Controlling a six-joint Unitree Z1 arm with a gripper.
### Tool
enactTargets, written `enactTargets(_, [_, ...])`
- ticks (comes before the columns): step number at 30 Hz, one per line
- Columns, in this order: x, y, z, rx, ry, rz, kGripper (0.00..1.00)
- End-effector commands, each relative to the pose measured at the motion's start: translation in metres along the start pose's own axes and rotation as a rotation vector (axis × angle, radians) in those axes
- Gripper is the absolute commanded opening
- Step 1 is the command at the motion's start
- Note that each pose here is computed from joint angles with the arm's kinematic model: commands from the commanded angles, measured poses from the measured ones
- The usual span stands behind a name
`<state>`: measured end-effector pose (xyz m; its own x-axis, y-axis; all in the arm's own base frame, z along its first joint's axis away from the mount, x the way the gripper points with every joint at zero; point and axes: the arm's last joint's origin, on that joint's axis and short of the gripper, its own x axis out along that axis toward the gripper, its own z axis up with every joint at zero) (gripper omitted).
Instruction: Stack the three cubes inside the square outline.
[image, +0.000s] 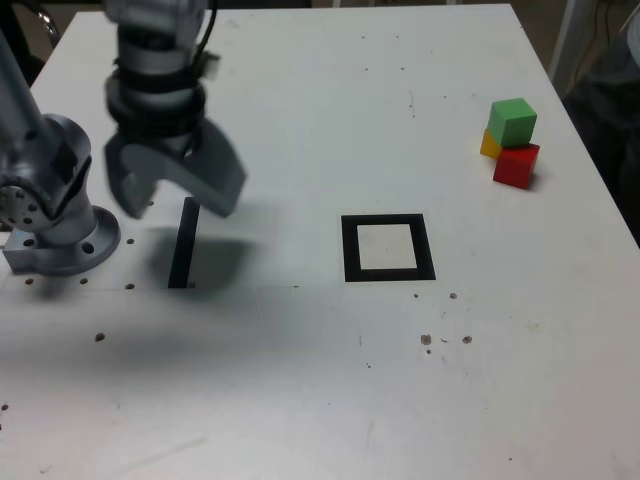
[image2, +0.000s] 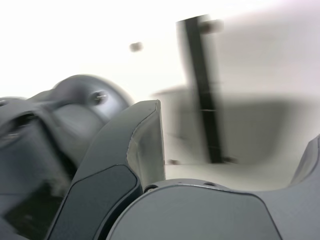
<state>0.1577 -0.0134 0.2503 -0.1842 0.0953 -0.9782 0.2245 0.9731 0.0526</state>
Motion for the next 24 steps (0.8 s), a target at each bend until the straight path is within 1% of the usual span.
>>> enactTargets(1, [-0.008,0.002,0.012,0.030,-0.016,0.009,0.99])
enactTargets(3, [-0.017,0.005,0.025,0.058,-0.029,0.018,0.99])
enactTargets(9, [-0.044,0.012,0.060,0.132,-0.036,0.051,0.99])
enactTargets(12, [-0.064,0.016,0.079,0.172,-0.058,0.068,0.99])
enactTargets(18, [-0.097,0.024,0.118,0.254,-0.092,0.083,0.99])
enactTargets(21, [-0.109,0.029,0.138,0.291,-0.112,0.091,0.99])
enactTargets(24, [-0.115,0.033,0.160,0.329,-0.132,0.101,0.99])
